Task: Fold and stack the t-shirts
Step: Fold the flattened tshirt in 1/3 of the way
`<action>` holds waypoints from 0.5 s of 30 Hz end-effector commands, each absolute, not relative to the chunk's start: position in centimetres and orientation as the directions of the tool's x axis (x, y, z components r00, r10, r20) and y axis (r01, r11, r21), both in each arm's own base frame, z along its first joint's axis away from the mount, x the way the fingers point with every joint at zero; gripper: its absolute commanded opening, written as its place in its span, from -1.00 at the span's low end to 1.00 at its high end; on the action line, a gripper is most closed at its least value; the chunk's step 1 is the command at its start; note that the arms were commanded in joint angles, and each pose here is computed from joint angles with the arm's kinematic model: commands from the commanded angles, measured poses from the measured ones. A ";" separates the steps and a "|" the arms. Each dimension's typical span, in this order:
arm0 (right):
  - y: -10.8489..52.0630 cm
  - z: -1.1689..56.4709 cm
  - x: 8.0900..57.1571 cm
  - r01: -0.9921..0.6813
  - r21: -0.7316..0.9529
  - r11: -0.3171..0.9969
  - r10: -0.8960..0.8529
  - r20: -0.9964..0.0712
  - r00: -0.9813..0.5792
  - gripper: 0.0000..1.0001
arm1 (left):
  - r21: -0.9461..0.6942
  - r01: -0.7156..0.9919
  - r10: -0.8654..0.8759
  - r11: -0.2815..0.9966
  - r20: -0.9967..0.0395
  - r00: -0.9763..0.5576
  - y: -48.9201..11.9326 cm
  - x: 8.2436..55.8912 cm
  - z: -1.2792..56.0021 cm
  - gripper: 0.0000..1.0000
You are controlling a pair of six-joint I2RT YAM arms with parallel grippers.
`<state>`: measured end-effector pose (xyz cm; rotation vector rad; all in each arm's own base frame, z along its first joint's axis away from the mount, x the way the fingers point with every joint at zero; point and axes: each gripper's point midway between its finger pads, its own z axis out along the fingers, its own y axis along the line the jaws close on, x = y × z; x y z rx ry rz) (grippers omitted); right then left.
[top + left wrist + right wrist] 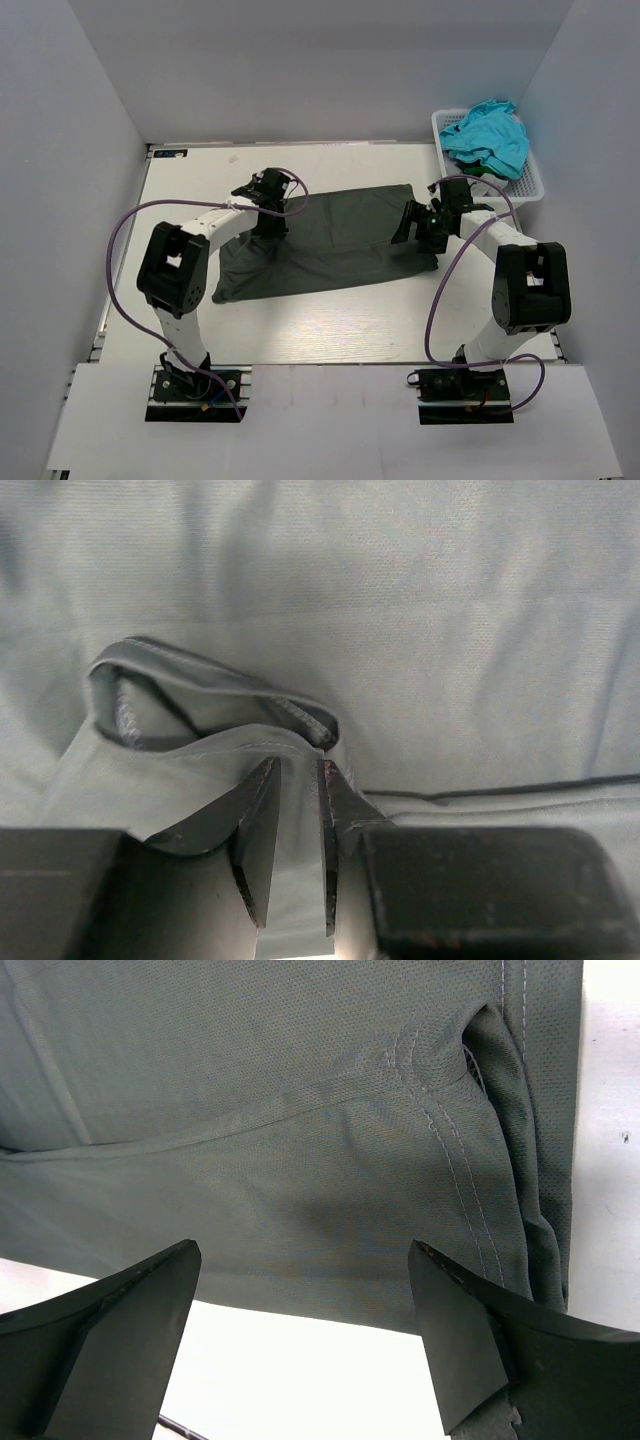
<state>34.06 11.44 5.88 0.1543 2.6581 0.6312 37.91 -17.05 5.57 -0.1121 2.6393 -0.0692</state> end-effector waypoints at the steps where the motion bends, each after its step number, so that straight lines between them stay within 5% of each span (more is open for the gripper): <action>1: 11.5 6.6 34.2 -0.014 0.463 0.886 0.182 -0.375 -0.909 0.81 | -0.095 -0.035 -0.075 0.995 -0.466 -0.882 -18.2 38.6 5.3 -0.35; 7: 11.6 6.6 34.3 -0.018 0.463 0.886 0.179 -0.378 -0.909 0.81 | -0.092 -0.033 -0.071 0.995 -0.447 -0.892 -18.4 38.7 4.7 -0.33; 15: 11.9 6.4 34.4 -0.021 0.477 0.879 0.178 -0.368 -0.913 0.81 | -0.126 -0.010 -0.072 0.992 -0.499 -0.864 -18.9 39.4 6.7 -0.99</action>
